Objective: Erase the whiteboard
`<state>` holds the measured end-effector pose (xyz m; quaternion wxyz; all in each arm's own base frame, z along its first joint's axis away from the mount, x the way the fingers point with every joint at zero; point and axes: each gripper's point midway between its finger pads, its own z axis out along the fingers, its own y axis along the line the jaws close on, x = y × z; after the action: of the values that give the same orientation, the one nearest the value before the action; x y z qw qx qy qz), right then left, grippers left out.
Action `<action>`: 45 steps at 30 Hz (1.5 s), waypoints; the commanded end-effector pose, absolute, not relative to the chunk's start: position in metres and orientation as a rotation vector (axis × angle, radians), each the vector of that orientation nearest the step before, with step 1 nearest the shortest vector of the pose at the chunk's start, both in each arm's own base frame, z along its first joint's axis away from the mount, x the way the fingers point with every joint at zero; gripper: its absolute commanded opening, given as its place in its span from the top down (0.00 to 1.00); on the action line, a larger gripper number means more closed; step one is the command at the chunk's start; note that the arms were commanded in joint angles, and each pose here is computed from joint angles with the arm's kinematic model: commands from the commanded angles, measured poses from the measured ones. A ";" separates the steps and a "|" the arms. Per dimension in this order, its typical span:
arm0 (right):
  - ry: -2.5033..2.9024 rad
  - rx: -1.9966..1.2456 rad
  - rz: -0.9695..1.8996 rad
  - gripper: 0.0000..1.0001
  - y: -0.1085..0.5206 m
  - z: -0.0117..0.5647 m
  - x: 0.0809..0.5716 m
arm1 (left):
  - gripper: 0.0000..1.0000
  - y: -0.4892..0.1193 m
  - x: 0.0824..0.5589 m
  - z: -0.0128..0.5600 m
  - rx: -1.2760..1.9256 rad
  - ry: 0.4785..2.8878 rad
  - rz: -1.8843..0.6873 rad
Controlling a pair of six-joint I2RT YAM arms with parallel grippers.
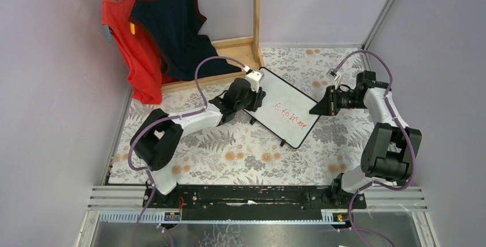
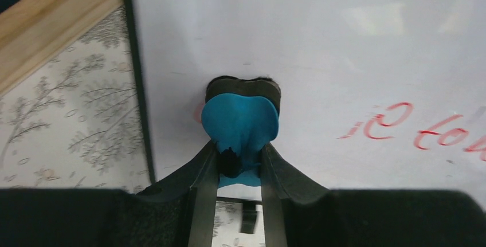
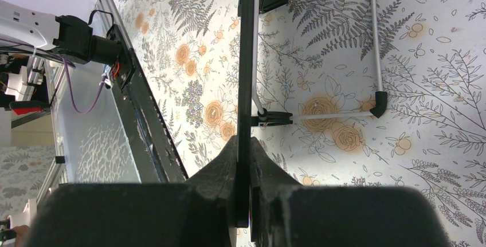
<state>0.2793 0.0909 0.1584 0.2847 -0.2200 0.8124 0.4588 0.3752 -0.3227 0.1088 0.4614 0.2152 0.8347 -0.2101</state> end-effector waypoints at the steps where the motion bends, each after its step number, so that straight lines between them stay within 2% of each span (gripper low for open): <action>1: 2.213 -0.584 1.253 1.00 0.091 0.159 0.272 | 1.00 -0.283 0.404 0.115 0.451 2.025 -0.405; 7: 2.212 -0.586 1.255 1.00 0.092 0.159 0.271 | 1.00 -0.264 0.416 0.117 0.433 2.029 -0.319; 18: 2.213 -0.588 1.263 1.00 0.092 0.158 0.271 | 1.00 -0.303 0.403 0.127 0.466 2.005 -0.485; 29: 2.210 -0.587 1.271 1.00 0.093 0.159 0.271 | 1.00 -0.393 0.353 0.132 0.590 1.983 -0.661; 39: 2.210 -0.589 1.272 1.00 0.093 0.159 0.272 | 1.00 -0.470 0.285 0.120 0.707 1.983 -0.824; 45: 2.210 -0.591 1.275 1.00 0.094 0.159 0.271 | 1.00 -0.498 0.257 0.125 0.740 1.962 -0.901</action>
<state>0.2791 0.0841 0.1562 0.2801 -0.2170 0.8188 0.4518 0.2902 -0.4551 0.1259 0.4425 0.2780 0.8020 -0.2894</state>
